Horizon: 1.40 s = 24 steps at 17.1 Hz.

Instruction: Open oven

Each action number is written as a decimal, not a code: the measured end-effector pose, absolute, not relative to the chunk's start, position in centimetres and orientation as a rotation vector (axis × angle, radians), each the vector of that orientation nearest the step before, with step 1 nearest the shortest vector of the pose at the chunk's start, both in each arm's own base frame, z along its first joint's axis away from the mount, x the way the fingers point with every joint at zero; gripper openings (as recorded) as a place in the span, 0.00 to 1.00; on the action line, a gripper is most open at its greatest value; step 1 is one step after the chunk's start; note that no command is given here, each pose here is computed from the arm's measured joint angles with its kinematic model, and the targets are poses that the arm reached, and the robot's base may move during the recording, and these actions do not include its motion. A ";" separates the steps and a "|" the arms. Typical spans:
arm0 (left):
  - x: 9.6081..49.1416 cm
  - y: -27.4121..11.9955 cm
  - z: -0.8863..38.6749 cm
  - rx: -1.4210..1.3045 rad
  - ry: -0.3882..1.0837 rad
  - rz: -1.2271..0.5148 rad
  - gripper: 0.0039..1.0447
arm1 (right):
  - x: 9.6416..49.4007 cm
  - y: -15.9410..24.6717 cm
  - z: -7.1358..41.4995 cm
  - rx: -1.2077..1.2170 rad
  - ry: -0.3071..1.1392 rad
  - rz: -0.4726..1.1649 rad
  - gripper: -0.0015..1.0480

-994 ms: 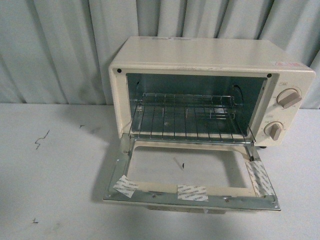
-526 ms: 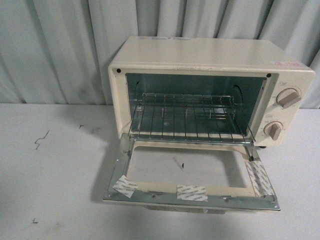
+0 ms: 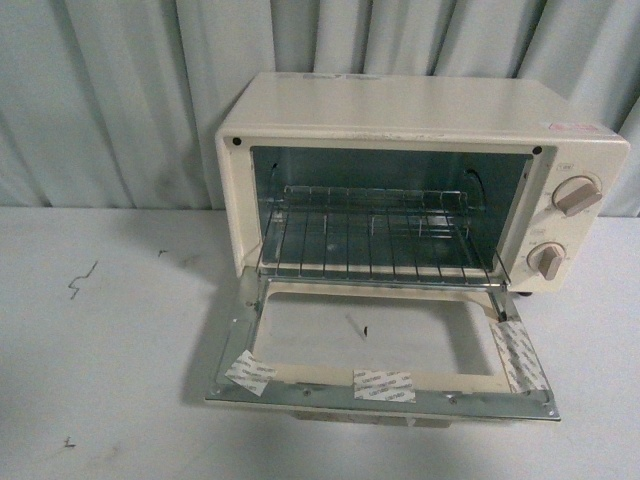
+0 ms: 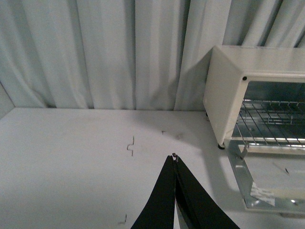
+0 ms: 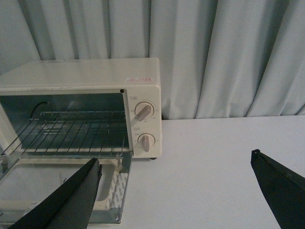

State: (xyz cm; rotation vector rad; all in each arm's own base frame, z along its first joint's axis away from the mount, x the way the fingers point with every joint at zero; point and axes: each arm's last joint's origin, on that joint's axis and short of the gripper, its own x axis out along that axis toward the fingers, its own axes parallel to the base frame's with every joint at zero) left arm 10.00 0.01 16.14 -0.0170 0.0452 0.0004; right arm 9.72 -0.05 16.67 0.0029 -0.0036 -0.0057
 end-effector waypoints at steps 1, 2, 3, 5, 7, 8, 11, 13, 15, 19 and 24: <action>9.8 0.0 16.6 -0.017 -0.008 0.000 0.01 | 9.7 -0.1 16.7 0.003 -0.004 -0.005 0.94; 9.7 0.0 16.8 -0.017 -0.012 0.003 0.01 | 9.7 -0.1 16.7 0.002 -0.004 -0.005 0.94; 9.8 0.0 16.5 -0.017 0.001 0.000 0.01 | 9.7 -0.1 16.7 0.002 -0.004 -0.005 0.94; 9.8 0.0 16.4 -0.017 0.012 0.000 0.01 | 9.7 -0.1 16.7 0.002 -0.003 -0.006 0.94; 9.8 0.0 16.5 -0.017 0.001 0.000 0.01 | 9.7 -0.1 16.7 0.002 -0.003 -0.005 0.94; 9.8 0.0 16.5 -0.017 0.006 0.000 0.01 | 9.7 -0.1 16.7 0.003 -0.004 -0.005 0.94; 9.8 0.0 16.5 -0.017 0.006 0.000 0.01 | 9.7 -0.1 16.7 0.002 -0.004 -0.005 0.94; 9.8 0.0 16.5 -0.017 0.006 0.000 0.09 | 9.7 -0.1 16.7 0.003 -0.004 -0.005 0.94; 9.8 0.0 16.5 -0.017 0.006 0.000 0.32 | 9.7 -0.1 16.7 0.003 -0.004 -0.005 0.94; 9.8 0.0 16.5 -0.017 0.006 0.000 0.79 | 9.7 -0.1 16.7 0.003 -0.004 -0.005 0.94; 9.8 0.0 16.5 -0.017 0.006 0.000 0.94 | 9.7 -0.1 16.7 0.003 -0.004 -0.005 0.94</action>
